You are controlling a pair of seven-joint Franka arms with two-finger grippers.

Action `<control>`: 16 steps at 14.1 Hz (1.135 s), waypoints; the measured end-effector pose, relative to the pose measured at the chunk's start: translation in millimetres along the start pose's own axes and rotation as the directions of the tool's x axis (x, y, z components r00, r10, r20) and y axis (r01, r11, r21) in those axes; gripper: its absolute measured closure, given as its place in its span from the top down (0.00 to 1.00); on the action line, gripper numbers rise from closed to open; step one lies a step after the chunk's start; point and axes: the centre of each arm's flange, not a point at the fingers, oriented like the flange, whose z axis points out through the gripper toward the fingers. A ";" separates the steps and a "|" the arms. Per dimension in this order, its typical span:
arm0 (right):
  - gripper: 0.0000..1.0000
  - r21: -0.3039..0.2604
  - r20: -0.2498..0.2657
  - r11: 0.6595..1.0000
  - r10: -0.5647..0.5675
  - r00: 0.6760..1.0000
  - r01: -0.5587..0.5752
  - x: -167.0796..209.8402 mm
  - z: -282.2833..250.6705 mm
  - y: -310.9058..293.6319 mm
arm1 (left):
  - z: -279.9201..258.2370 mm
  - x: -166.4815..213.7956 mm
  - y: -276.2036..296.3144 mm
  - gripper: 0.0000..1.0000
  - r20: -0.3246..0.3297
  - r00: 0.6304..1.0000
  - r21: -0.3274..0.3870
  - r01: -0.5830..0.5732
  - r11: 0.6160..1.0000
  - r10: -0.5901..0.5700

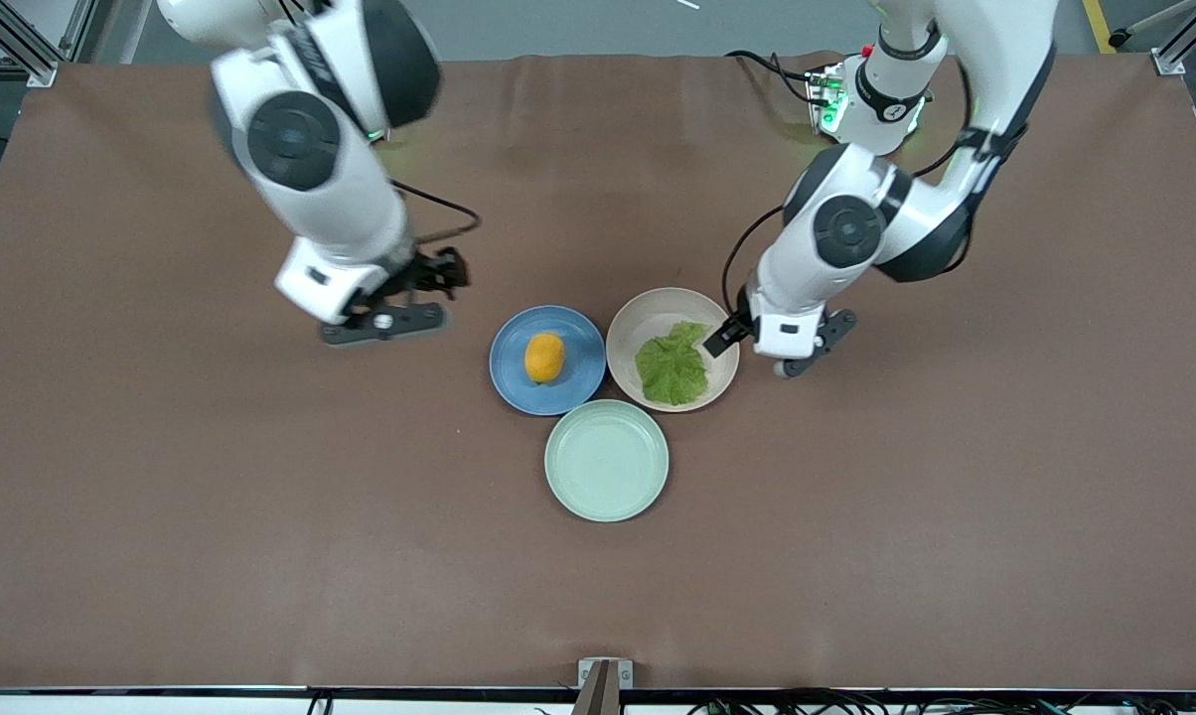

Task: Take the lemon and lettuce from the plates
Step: 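Lower the right gripper onto the lemon while the left gripper grasps the lettuce, then lift the lemon with the right gripper while the left gripper carries the lettuce away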

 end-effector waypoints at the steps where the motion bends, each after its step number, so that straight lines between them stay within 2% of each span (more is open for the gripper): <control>1: 1.00 0.025 -0.001 0.999 0.026 1.000 -0.026 0.1 17.3 -23.2 | 20.9 -4.9 4.7 1.00 -0.007 1.000 0.006 0.018 1.000 -0.018; 3: 1.00 0.071 -0.001 0.994 0.085 0.996 -0.084 1.2 56.6 -55.6 | 56.6 -9.9 10.9 0.97 -0.021 0.999 0.007 0.047 0.999 -0.047; 7: 1.00 0.067 -0.002 0.981 0.182 0.983 -0.181 5.9 147.6 -72.1 | 95.8 -4.8 22.6 0.87 -0.009 0.994 -0.006 0.107 0.994 -0.107; 9: 1.00 0.063 -0.001 0.976 0.211 0.978 -0.210 9.1 180.2 -70.6 | 100.4 0.5 28.9 0.70 0.001 0.993 -0.012 0.118 0.993 -0.118; 10: 1.00 0.064 -0.002 0.971 0.233 0.973 -0.232 10.3 191.7 -71.6 | 102.5 1.6 30.5 0.57 0.005 0.993 -0.013 0.121 0.993 -0.121; 14: 1.00 0.063 -0.007 0.957 0.284 0.959 -0.283 4.2 229.5 -96.0 | 109.6 3.8 32.2 0.17 0.015 0.992 -0.019 0.125 0.992 -0.125; 16: 1.00 0.053 -0.002 0.956 0.288 0.958 -0.288 1.2 243.2 -102.3 | 96.6 12.1 38.8 0.04 0.005 0.991 -0.041 0.132 0.990 -0.132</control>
